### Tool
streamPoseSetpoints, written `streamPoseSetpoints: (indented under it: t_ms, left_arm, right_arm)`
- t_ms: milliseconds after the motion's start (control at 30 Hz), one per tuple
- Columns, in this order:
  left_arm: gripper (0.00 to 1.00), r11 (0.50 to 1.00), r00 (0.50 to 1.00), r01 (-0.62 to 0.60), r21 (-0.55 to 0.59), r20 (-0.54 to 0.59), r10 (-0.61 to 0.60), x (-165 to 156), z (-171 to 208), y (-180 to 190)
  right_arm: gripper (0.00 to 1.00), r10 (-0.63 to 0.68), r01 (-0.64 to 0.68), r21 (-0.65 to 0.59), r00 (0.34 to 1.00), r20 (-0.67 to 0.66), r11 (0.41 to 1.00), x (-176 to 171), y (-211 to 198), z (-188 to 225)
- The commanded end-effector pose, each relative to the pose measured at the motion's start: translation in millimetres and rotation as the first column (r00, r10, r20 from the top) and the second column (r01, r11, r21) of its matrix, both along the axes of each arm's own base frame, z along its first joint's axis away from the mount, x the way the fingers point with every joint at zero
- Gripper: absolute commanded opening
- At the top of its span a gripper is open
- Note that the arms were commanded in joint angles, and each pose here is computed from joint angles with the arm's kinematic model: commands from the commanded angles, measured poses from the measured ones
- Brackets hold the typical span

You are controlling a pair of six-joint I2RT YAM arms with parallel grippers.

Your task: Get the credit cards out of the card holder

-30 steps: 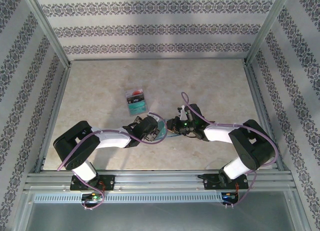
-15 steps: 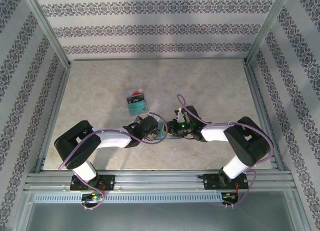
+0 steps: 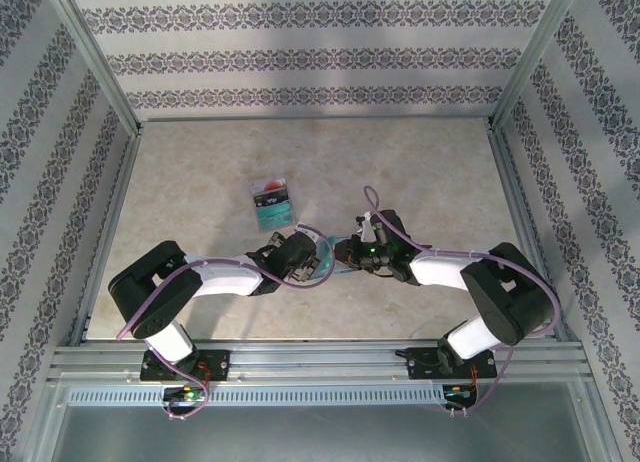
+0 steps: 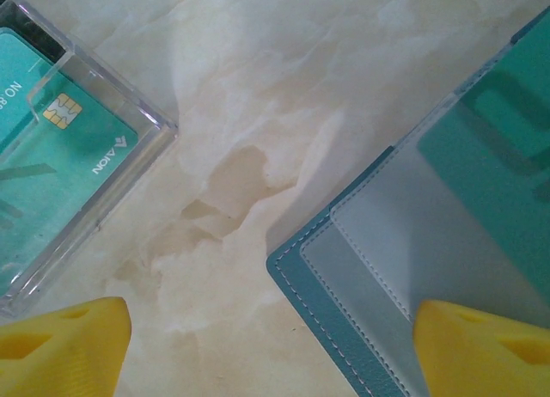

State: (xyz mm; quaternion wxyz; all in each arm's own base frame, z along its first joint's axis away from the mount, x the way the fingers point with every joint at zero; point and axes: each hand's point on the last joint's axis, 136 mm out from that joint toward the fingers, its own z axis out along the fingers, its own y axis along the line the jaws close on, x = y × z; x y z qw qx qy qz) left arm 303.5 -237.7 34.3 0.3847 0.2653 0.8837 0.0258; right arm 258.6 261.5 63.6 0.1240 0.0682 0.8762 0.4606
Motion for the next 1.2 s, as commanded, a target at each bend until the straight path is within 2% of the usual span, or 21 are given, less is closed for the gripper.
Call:
streamPoseSetpoints:
  t_ms: [0,167,333,567,733,800,900,967,1067,1167]
  left_arm:
    - [0.86,0.996,0.999,0.011,0.085,-0.054,-0.006,-16.5,-21.3,14.4]
    - [0.87,0.997,0.999,0.014,0.070,-0.042,-0.011,-15.3,-14.3,12.3]
    - [0.88,1.000,1.000,0.022,0.014,-0.019,-0.022,-12.1,9.6,3.4]
    - [0.89,0.985,0.999,0.015,-0.171,0.046,-0.007,-8.0,66.2,-12.5]
    - [0.88,0.953,0.997,0.040,-0.302,0.075,-0.018,-9.6,103.7,-16.5]
    - [0.87,0.924,0.997,0.057,-0.378,0.069,-0.034,-9.8,118.0,-16.1]
    - [0.86,0.869,0.989,0.151,-0.471,0.075,-0.131,-14.0,142.9,-22.0]
    - [0.85,0.840,0.973,0.229,-0.493,0.098,-0.208,-19.0,158.8,-26.3]
    - [0.84,0.807,0.926,0.374,-0.457,0.135,-0.353,-29.5,174.7,-33.1]
    - [0.84,0.770,0.862,0.489,-0.410,0.091,-0.499,-42.9,177.2,-39.2]
  right_arm:
    - [0.10,0.000,0.001,-0.024,0.999,0.035,1.000,-0.1,-7.4,4.0]
    - [0.08,-0.009,0.013,-0.089,0.999,0.042,0.996,-2.5,-18.6,2.4]
    - [0.07,-0.017,0.027,-0.159,0.998,0.065,0.987,-5.0,-32.8,6.0]
    - [0.07,-0.013,0.037,-0.149,0.987,0.162,0.988,-4.1,-42.1,27.5]
    - [0.06,0.069,-0.041,-0.111,0.963,0.262,0.993,-9.3,-34.4,53.6]
    - [0.06,0.109,-0.085,-0.089,0.944,0.312,0.992,-13.2,-29.9,67.2]
    - [0.07,0.183,-0.172,-0.062,0.909,0.375,0.983,-23.3,-22.2,86.9]
    - [0.08,0.226,-0.226,-0.048,0.886,0.405,0.973,-30.5,-18.0,97.1]
    - [0.10,0.301,-0.329,-0.011,0.848,0.436,0.944,-45.4,-9.1,110.0]
    - [0.10,0.363,-0.413,0.002,0.804,0.470,0.911,-59.1,-0.7,119.4]
